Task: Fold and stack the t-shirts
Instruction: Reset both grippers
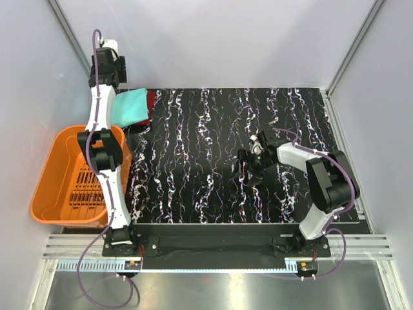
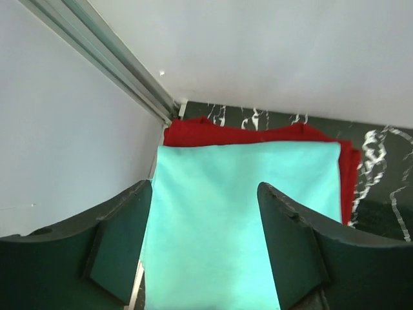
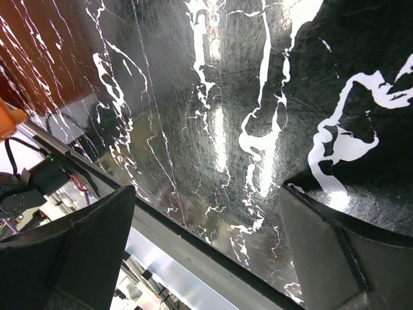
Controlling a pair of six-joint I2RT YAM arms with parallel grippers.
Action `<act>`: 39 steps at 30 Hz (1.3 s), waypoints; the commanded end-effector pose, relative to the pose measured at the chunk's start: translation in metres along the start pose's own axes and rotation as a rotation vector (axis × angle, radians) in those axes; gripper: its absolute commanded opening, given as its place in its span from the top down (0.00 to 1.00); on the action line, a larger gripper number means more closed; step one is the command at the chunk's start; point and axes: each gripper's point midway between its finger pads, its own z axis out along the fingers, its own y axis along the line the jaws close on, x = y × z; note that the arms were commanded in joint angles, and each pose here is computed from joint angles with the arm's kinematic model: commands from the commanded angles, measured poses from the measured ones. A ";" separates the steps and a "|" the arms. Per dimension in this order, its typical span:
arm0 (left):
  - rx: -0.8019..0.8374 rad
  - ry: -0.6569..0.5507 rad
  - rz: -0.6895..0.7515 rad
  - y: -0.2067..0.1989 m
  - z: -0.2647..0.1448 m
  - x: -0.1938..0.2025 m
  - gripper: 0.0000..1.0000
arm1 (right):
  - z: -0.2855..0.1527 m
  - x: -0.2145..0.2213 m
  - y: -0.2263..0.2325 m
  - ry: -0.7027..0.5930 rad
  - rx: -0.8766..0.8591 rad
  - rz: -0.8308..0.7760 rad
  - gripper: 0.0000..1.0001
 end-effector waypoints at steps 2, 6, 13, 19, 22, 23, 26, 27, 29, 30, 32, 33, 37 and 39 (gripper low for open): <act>0.049 -0.239 -0.076 -0.008 -0.071 -0.101 0.25 | -0.009 -0.007 0.002 -0.062 0.014 -0.019 0.00; 0.154 -0.252 -0.071 -0.035 -0.112 -0.108 0.24 | -0.023 -0.003 0.009 -0.088 0.003 -0.028 0.00; 0.199 -0.004 -0.098 -0.072 -0.108 -0.028 0.18 | -0.042 0.006 0.019 -0.127 -0.023 -0.037 0.00; 0.312 0.017 -0.154 -0.116 -0.138 0.008 0.22 | -0.045 0.009 0.020 -0.139 -0.026 -0.048 0.00; 0.371 0.035 -0.147 -0.139 -0.157 0.012 0.23 | -0.046 0.010 0.024 -0.146 -0.049 -0.048 0.00; 0.393 0.038 -0.139 -0.149 -0.170 0.011 0.23 | -0.047 0.011 0.025 -0.145 -0.059 -0.036 0.00; 0.527 0.040 -0.149 -0.178 -0.214 0.015 0.22 | -0.047 0.013 0.029 -0.157 -0.092 -0.021 0.00; 0.628 0.079 -0.163 -0.198 -0.229 0.037 0.22 | -0.047 0.011 0.033 -0.176 -0.114 -0.028 0.00; 0.747 0.016 -0.201 -0.216 -0.279 0.032 0.22 | -0.048 0.019 0.035 -0.188 -0.154 0.004 0.00; 0.840 0.015 -0.213 -0.228 -0.302 0.039 0.21 | -0.044 0.023 0.032 -0.203 -0.176 0.009 0.00; 0.975 0.070 -0.312 -0.250 -0.338 0.084 0.20 | -0.049 0.027 0.037 -0.240 -0.220 0.044 0.00; 1.104 0.036 -0.355 -0.249 -0.381 0.085 0.18 | -0.045 0.032 0.033 -0.253 -0.238 0.047 0.00; 1.328 0.131 -0.515 -0.254 -0.456 0.182 0.17 | -0.050 0.045 0.041 -0.300 -0.366 0.118 0.00; 1.386 0.096 -0.581 -0.244 -0.482 0.192 0.16 | -0.051 0.053 0.040 -0.327 -0.426 0.159 0.00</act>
